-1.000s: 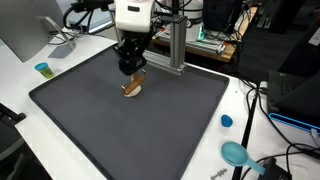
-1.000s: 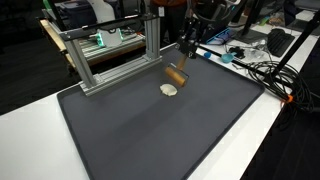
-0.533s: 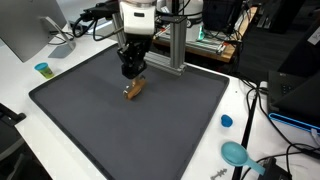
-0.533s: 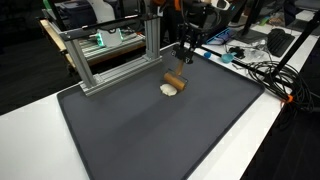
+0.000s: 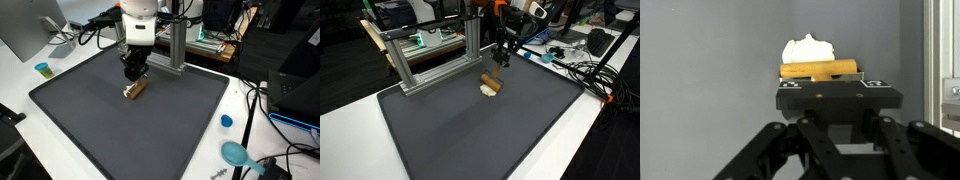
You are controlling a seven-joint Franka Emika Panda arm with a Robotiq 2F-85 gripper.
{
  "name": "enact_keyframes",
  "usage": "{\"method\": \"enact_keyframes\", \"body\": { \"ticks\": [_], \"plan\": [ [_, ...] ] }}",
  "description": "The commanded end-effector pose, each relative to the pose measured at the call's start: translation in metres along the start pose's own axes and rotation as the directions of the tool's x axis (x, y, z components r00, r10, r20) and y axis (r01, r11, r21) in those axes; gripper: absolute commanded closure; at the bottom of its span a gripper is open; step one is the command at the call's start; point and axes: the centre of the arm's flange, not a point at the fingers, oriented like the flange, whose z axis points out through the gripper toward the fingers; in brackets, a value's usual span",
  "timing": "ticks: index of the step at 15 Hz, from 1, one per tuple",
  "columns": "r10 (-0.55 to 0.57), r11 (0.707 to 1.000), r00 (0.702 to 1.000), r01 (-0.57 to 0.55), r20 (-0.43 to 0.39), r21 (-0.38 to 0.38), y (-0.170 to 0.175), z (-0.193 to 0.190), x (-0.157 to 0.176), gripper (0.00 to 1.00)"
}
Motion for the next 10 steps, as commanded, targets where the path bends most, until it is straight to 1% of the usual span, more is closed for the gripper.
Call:
{"method": "enact_keyframes", "body": {
  "ticks": [1, 2, 5, 8, 10],
  "plan": [
    [0.039, 0.999, 0.999, -0.039, 0.01, -0.002, 0.015, 0.007, -0.012, 0.79],
    [0.052, 0.999, 0.999, -0.052, 0.012, -0.005, 0.017, 0.007, -0.017, 0.79],
    [0.069, 0.997, 0.997, -0.069, 0.016, 0.019, 0.021, 0.015, -0.027, 0.79],
    [0.058, 0.996, 0.998, -0.058, 0.003, 0.064, 0.022, 0.035, -0.017, 0.79],
    [0.068, 0.995, 0.998, -0.067, -0.001, 0.072, 0.025, 0.047, -0.01, 0.79]
  ]
}}
